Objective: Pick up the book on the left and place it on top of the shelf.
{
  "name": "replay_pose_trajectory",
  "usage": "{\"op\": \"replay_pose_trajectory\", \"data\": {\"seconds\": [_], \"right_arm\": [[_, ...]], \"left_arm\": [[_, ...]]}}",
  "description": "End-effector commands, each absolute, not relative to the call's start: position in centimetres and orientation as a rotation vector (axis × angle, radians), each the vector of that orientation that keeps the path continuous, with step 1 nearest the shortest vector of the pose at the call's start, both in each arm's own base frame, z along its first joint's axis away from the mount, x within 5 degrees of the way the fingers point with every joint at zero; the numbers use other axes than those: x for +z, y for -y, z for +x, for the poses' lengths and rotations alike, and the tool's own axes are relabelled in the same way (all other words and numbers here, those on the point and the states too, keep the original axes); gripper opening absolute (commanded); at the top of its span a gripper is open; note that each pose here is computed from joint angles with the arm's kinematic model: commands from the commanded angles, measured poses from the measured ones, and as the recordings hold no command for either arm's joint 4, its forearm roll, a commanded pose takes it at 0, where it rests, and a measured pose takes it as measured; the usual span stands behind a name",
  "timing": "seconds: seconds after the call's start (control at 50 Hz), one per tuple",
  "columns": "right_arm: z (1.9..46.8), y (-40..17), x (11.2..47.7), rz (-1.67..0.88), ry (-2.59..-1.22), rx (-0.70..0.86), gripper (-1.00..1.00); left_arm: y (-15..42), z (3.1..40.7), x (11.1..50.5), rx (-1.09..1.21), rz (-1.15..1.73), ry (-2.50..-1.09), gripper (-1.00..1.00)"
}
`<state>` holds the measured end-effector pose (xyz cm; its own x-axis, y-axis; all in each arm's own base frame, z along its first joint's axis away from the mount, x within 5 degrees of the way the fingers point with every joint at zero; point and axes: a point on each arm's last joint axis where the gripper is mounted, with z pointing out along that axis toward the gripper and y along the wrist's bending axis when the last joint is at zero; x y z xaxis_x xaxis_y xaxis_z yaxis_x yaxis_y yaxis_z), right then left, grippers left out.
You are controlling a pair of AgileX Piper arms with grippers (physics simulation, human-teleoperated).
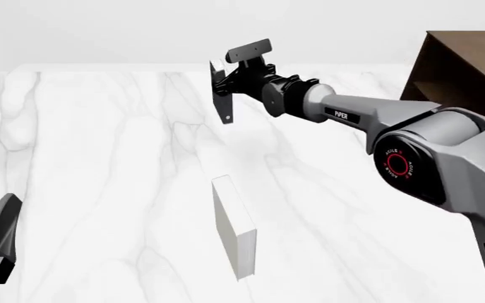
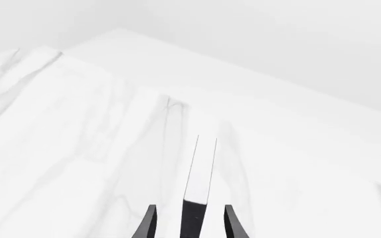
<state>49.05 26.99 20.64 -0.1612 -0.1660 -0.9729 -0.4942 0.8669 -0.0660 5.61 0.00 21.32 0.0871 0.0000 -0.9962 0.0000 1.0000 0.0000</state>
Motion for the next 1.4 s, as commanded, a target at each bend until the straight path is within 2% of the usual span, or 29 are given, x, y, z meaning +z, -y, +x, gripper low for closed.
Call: {"op": "replay_pose_trajectory", "data": {"seconds": [0.02, 1.4], "right_arm": [[49.8, -26.9, 19.3, -0.501, -1.750, 0.307, 1.00], [53.5, -28.7, 14.0, -0.499, -1.814, 0.307, 1.00]], "left_arm": [[0.0, 5.6, 21.3, 0.000, 0.000, -1.484, 1.00], [0.0, 5.6, 21.3, 0.000, 0.000, -1.484, 1.00]]}}
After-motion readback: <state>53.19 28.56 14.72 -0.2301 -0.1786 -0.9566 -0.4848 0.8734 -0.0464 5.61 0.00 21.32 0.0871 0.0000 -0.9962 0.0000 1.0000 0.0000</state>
